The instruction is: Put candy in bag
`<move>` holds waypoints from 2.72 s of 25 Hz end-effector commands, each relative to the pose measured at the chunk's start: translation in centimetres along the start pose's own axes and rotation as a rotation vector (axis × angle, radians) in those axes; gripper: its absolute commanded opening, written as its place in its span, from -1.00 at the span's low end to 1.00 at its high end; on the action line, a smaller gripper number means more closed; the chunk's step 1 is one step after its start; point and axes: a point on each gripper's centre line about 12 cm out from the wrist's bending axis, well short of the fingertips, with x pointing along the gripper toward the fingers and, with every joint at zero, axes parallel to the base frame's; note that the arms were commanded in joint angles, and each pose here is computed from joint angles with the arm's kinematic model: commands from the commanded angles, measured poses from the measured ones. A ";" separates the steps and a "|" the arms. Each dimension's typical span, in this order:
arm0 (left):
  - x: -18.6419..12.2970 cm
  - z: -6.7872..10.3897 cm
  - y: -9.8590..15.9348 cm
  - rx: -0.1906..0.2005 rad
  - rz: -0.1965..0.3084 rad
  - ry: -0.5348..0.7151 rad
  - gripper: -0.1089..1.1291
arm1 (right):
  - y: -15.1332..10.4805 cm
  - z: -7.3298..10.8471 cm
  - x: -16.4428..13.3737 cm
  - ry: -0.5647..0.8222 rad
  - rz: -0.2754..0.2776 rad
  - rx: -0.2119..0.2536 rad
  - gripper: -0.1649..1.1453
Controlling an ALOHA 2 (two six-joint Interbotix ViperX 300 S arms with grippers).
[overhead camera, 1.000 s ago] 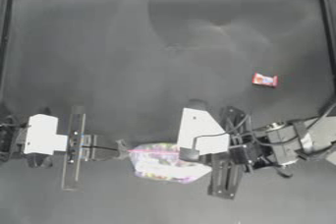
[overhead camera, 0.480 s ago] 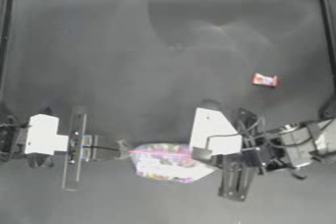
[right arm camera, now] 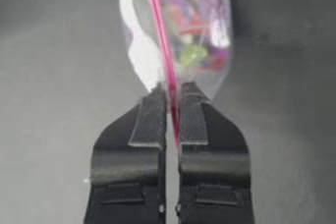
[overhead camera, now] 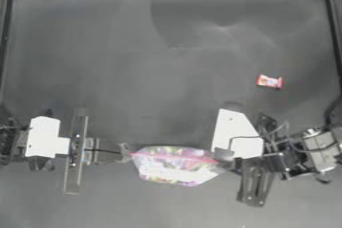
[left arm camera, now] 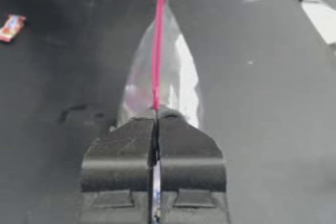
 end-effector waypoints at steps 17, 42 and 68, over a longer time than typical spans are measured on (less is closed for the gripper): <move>-0.1 0.8 -0.2 -0.004 -0.006 -0.025 -0.62 | 0.1 -1.1 -1.5 -0.002 0.015 -0.002 -0.48; 0.6 1.1 0.4 -0.002 0.018 -0.033 -0.62 | -0.9 -0.7 -2.6 -0.060 -0.032 -0.034 -0.48; -0.4 3.7 5.3 0.090 0.134 0.043 -0.62 | -4.6 3.1 -4.5 -0.204 -0.149 -0.077 -0.57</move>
